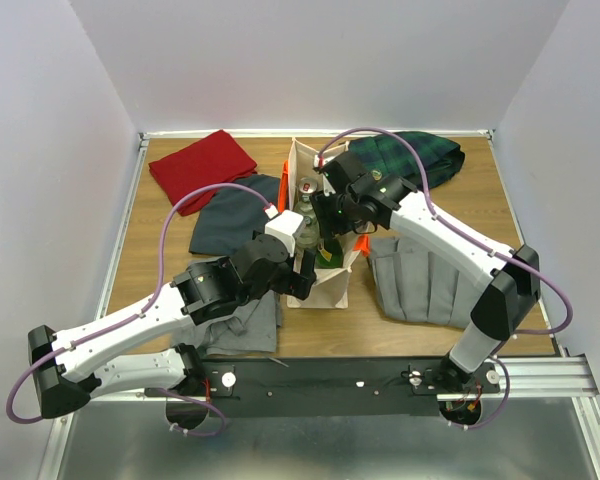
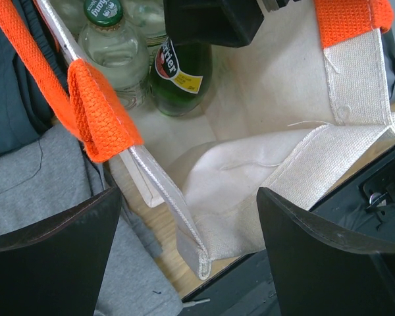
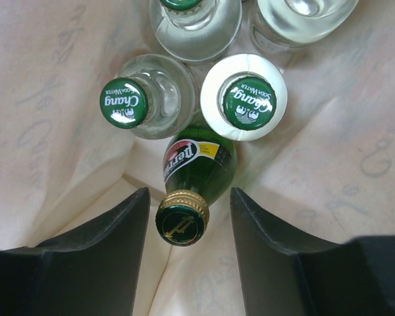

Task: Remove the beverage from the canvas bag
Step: Take out the drink from the canvas bag.

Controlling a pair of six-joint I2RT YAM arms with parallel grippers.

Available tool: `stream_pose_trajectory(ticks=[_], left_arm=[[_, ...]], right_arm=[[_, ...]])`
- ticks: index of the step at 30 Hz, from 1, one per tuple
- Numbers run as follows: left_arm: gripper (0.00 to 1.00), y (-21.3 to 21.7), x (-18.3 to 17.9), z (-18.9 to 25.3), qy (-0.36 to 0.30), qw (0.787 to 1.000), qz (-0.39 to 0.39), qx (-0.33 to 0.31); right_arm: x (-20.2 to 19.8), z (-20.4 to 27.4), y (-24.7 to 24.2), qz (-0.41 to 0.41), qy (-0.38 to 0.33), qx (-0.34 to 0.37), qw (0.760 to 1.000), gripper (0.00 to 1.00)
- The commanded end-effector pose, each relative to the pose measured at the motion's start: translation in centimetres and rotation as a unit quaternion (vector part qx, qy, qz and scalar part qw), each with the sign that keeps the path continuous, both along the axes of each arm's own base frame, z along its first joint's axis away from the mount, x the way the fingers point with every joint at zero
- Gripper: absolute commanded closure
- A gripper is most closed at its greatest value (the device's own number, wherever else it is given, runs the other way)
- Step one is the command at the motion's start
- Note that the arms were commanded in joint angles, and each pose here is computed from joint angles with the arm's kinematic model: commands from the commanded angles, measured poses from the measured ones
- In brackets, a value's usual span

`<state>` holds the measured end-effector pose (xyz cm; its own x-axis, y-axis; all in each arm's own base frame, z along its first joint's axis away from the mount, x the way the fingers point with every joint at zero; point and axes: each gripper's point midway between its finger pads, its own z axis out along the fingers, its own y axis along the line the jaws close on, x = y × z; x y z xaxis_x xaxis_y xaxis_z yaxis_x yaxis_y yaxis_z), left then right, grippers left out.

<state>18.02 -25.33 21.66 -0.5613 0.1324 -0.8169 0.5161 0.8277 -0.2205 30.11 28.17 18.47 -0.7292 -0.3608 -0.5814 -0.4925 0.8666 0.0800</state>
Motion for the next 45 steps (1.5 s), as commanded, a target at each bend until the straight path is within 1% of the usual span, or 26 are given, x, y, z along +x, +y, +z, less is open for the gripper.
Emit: stream_pose_trajectory(ticks=[1, 16, 22, 23, 31, 34, 37, 42, 43, 44, 45], left_arm=[[0.07, 0.5, -0.4, -0.4, 0.005, 1.000, -0.001, 0.011], [0.07, 0.5, -0.3, -0.2, 0.003, 1.000, -0.002, 0.013], [0.07, 0.5, -0.3, -0.3, 0.002, 1.000, -0.003, 0.016], [0.07, 0.5, -0.3, -0.3, 0.003, 1.000, -0.003, 0.015], [0.07, 0.7, -0.4, -0.3, 0.001, 1.000, -0.001, 0.015], [0.07, 0.8, -0.3, -0.3, 0.001, 1.000, 0.001, 0.014], [0.07, 0.7, -0.3, -0.3, 0.001, 1.000, 0.000, 0.014], [0.07, 0.9, -0.4, -0.5, 0.003, 1.000, 0.003, 0.017], [0.07, 1.0, -0.4, -0.5, 0.002, 1.000, 0.003, 0.017], [0.07, 1.0, -0.4, -0.5, 0.002, 1.000, 0.004, 0.017], [0.07, 1.1, -0.4, -0.5, 0.002, 1.000, 0.004, 0.016]], right_arm=[[-0.2, 0.0, 0.3, 0.007, 0.001, -0.015, 1.000, 0.42], [-0.6, -0.3, -0.2, 0.010, 0.008, -0.048, 0.999, 0.41], [-0.8, -0.8, -0.1, 0.012, 0.013, -0.058, 0.998, 0.43], [-0.7, -0.8, -0.2, 0.012, 0.012, -0.059, 0.998, 0.44], [-0.6, -0.7, 0.3, 0.016, 0.011, -0.055, 0.998, 0.45], [-0.5, -0.8, 0.5, 0.016, 0.011, -0.055, 0.998, 0.48], [-0.6, -1.0, 0.7, 0.020, 0.014, -0.055, 0.998, 0.54], [-0.8, -1.2, 0.5, 0.021, 0.018, -0.058, 0.998, 0.58], [-0.8, -1.2, 0.5, 0.021, 0.018, -0.059, 0.998, 0.60], [-0.9, -1.2, 0.5, 0.022, 0.017, -0.059, 0.998, 0.67], [-0.9, -1.3, 0.4, 0.022, 0.019, -0.062, 0.998, 0.70]])
